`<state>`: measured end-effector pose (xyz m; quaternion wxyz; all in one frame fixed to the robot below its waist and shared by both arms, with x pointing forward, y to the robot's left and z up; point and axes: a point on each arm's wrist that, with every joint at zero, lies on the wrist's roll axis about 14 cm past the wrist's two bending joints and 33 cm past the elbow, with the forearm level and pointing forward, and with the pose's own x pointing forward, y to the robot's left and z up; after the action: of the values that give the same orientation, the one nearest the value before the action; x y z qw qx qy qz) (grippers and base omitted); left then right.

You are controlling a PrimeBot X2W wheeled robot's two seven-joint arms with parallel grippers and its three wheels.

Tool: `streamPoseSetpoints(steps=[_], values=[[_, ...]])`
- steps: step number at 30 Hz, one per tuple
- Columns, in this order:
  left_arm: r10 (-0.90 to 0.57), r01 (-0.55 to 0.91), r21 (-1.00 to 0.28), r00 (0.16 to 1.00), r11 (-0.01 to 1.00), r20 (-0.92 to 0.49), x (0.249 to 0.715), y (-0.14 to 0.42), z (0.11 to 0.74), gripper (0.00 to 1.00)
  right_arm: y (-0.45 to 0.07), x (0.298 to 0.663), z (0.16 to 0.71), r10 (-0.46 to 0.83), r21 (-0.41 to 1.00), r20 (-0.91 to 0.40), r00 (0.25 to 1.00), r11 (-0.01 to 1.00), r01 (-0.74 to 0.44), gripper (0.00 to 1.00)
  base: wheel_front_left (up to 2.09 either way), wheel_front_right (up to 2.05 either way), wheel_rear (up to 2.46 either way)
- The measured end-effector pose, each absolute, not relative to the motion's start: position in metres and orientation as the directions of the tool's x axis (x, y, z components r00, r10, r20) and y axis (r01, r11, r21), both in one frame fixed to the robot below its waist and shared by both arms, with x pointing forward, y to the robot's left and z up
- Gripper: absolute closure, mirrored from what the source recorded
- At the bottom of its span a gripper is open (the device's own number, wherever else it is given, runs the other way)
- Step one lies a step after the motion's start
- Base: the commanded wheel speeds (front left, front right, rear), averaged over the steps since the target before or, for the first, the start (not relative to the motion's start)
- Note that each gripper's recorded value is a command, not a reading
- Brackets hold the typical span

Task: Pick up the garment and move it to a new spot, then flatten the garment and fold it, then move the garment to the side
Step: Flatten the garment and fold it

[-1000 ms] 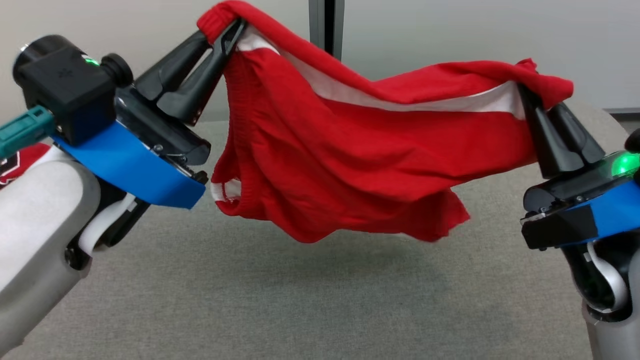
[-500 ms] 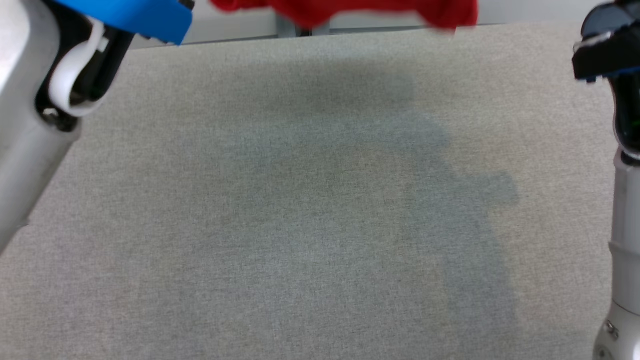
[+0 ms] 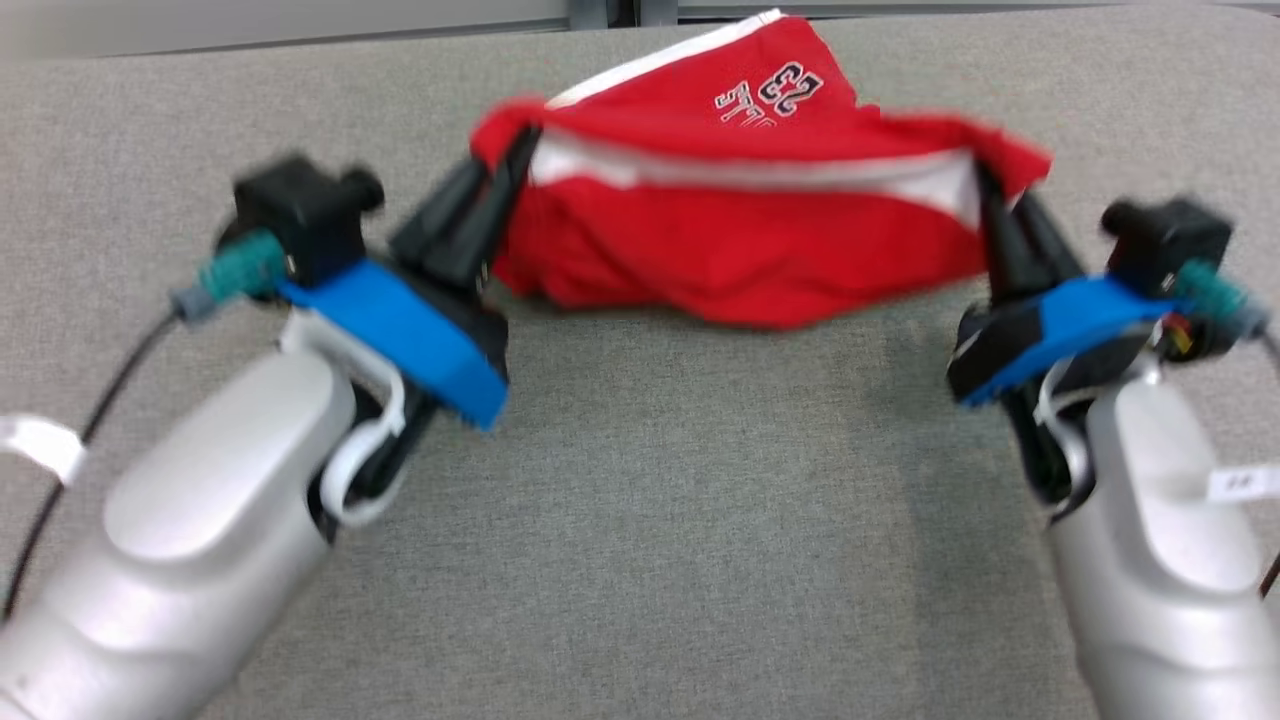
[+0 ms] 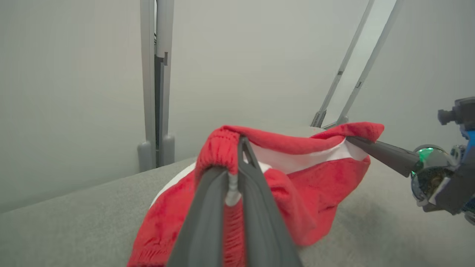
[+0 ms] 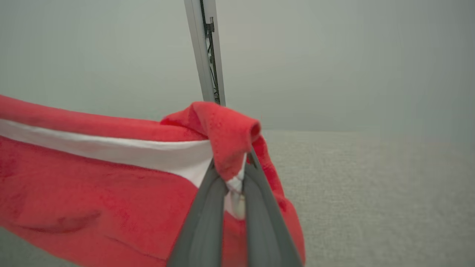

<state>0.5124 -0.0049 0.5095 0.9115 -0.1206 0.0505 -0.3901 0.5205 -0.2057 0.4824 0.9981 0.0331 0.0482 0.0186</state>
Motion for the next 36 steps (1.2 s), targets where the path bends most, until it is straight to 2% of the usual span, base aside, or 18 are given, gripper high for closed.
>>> streamPoseSetpoints(steps=[6,12,18,22,29,33,36], values=[[-0.707,0.653,-0.344,0.706,0.675,-0.047,0.472,0.003,0.484,1.00,-0.193,0.481,0.450,0.052,0.135,-0.142,0.988,0.990,-0.032,1.00,0.00,0.00,0.00],[-0.682,0.622,-0.370,0.730,0.690,-0.042,0.430,0.008,0.491,1.00,-0.196,0.438,0.449,0.025,0.162,-0.124,0.992,0.987,-0.005,1.00,0.00,0.00,0.00],[-0.648,0.570,-0.448,0.761,0.689,-0.028,0.381,0.009,0.501,1.00,-0.199,0.382,0.451,-0.009,0.223,-0.126,0.992,0.974,0.037,1.00,0.00,0.00,0.00],[-0.648,0.548,-0.485,0.760,0.681,-0.052,0.354,0.007,0.496,1.00,-0.203,0.360,0.462,-0.020,0.214,-0.131,0.991,0.976,0.048,1.00,0.00,0.00,0.00],[-0.603,0.470,-0.553,0.794,0.688,-0.077,0.351,0.011,0.487,1.00,-0.208,0.372,0.468,-0.012,0.153,-0.190,0.982,0.987,0.041,1.00,0.00,0.00,0.00],[-0.597,0.454,-0.565,0.797,0.689,-0.088,0.366,0.011,0.478,1.00,-0.213,0.405,0.472,-0.004,0.060,-0.221,0.975,0.998,0.018,1.00,0.00,0.00,0.00],[-0.591,0.434,-0.582,0.800,0.688,-0.101,0.380,0.010,0.470,1.00,-0.209,0.434,0.472,0.020,0.041,-0.249,0.968,0.999,-0.010,1.00,0.00,0.00,0.00]])
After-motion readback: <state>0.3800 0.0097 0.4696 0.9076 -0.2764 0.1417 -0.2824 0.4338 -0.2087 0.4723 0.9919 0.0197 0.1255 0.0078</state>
